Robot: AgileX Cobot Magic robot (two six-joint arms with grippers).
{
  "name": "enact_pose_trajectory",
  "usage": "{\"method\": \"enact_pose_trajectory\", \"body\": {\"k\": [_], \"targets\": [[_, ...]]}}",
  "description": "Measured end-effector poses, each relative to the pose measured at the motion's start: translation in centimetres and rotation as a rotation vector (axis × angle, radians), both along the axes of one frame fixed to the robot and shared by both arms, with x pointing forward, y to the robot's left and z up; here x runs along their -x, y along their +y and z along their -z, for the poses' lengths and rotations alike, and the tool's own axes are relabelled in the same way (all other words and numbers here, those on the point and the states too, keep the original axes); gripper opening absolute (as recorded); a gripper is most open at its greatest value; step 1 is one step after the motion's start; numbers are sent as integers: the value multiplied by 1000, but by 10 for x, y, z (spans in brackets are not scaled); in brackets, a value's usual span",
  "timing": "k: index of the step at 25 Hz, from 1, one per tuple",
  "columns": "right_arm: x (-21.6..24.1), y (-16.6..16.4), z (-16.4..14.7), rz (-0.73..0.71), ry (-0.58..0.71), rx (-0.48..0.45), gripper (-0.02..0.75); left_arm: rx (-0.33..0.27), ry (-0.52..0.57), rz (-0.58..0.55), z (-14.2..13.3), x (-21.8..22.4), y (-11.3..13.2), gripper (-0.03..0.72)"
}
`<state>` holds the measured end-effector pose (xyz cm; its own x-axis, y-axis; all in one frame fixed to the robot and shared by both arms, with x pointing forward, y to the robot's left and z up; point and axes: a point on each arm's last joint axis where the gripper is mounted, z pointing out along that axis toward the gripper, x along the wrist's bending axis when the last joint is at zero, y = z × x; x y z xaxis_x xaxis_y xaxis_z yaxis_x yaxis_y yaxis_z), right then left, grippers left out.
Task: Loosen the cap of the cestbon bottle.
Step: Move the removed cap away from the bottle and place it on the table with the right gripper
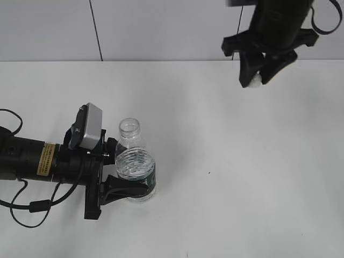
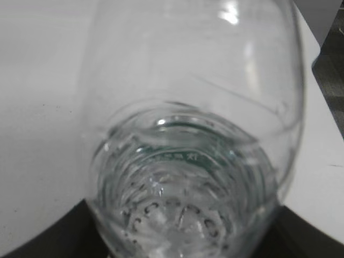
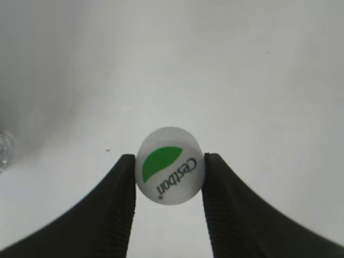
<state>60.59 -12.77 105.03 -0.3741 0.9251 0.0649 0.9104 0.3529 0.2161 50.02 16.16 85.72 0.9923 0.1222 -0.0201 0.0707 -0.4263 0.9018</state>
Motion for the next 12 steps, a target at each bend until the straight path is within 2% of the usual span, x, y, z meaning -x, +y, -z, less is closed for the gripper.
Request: {"method": "enact_pose_trajectory", "body": {"k": [6, 9, 12], "targets": [[3, -44, 32, 74, 111, 68, 294, -1, -1, 1, 0, 0, 0, 412], [18, -51, 37, 72, 142, 85, 294, -2, -1, 1, 0, 0, 0, 412], [34, -54, 45, 82, 150, 57, 294, -2, -1, 1, 0, 0, 0, 412]]}}
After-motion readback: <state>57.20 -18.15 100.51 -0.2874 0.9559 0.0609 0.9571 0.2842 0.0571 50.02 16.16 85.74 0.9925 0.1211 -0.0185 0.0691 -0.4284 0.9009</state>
